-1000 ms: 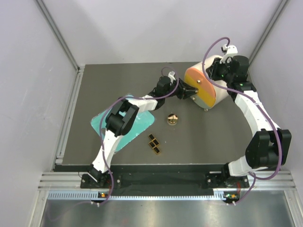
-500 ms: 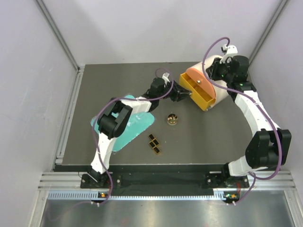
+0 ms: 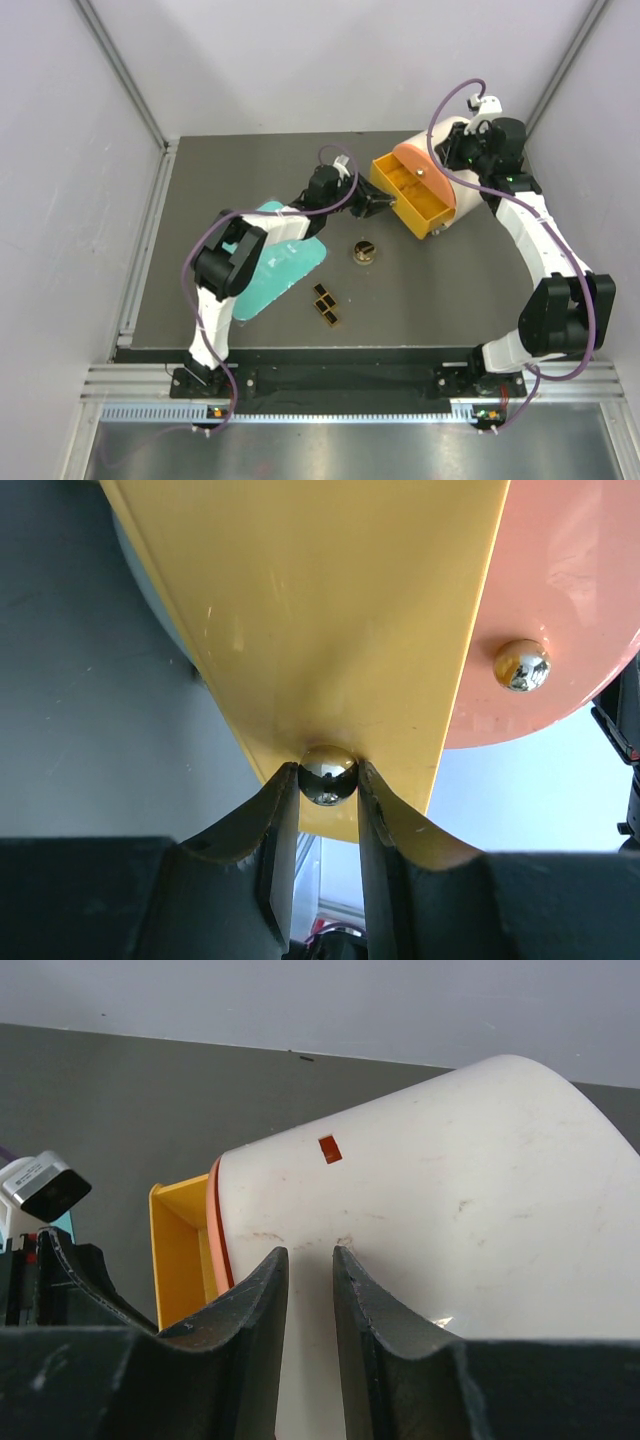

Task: Organize the makeup

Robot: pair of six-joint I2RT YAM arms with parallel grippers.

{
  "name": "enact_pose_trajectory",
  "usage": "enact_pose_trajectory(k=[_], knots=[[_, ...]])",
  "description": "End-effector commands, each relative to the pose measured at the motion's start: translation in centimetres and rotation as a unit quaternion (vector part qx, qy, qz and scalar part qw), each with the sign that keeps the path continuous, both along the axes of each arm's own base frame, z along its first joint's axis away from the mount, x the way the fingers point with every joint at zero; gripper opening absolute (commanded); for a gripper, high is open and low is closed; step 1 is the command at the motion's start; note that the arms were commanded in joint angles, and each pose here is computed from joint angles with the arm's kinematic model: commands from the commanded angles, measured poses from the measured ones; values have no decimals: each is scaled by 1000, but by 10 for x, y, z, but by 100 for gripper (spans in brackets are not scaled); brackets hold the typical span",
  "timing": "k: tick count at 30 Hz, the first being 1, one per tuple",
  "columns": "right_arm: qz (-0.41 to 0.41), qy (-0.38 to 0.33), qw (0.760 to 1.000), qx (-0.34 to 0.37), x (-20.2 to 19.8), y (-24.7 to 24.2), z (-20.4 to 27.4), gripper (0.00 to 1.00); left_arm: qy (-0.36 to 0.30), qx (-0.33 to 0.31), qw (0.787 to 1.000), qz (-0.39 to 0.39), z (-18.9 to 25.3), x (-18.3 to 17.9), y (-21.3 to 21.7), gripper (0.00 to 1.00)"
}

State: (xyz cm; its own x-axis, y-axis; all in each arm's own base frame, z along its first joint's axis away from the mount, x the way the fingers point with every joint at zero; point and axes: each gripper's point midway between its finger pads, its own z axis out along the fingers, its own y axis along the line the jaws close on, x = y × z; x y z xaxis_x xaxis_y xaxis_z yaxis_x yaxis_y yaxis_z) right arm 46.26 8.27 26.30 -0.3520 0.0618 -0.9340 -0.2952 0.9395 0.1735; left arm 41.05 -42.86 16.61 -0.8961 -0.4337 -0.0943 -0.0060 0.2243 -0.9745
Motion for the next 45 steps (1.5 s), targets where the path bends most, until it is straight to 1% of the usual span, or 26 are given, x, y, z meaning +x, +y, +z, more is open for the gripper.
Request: enact_pose_trajectory(k=[1, 16, 22, 25, 26, 27, 32, 33, 37, 42, 45], knots=[[1, 304, 952, -28, -89, -5, -154, 26, -46, -12, 999, 1, 38, -6, 11, 0], [1, 307, 951, -28, -88, -4, -155, 26, -22, 8, 1000, 2, 19, -16, 21, 0], [1, 305, 952, -28, -88, -5, -155, 26, -14, 11, 1000, 4, 13, -18, 24, 3], [0, 307, 951, -29, -89, -5, -156, 26, -10, 16, 1000, 9, 10, -20, 27, 8], [0, 306, 952, -28, -89, -5, -155, 26, -10, 16, 1000, 8, 9, -21, 28, 14], [0, 305, 952, -28, -89, -5, -155, 26, -8, 16, 1000, 7, 8, -21, 28, 16], [0, 306, 952, -28, -89, -5, -155, 26, -8, 19, 1000, 4, 8, -23, 28, 24], [-1, 307, 951, -27, -90, -5, -156, 26, -10, 22, 1000, 5, 8, -23, 29, 30], [-1, 309, 951, -29, -92, -6, -158, 26, -12, 27, 1000, 1, 6, -24, 29, 40], [-3, 311, 950, -30, -94, -6, -161, 27, -9, 27, 1000, 3, 4, -23, 29, 41], [-3, 311, 950, -30, -93, -6, -161, 26, -9, 28, 1000, 3, 5, -22, 28, 46]])
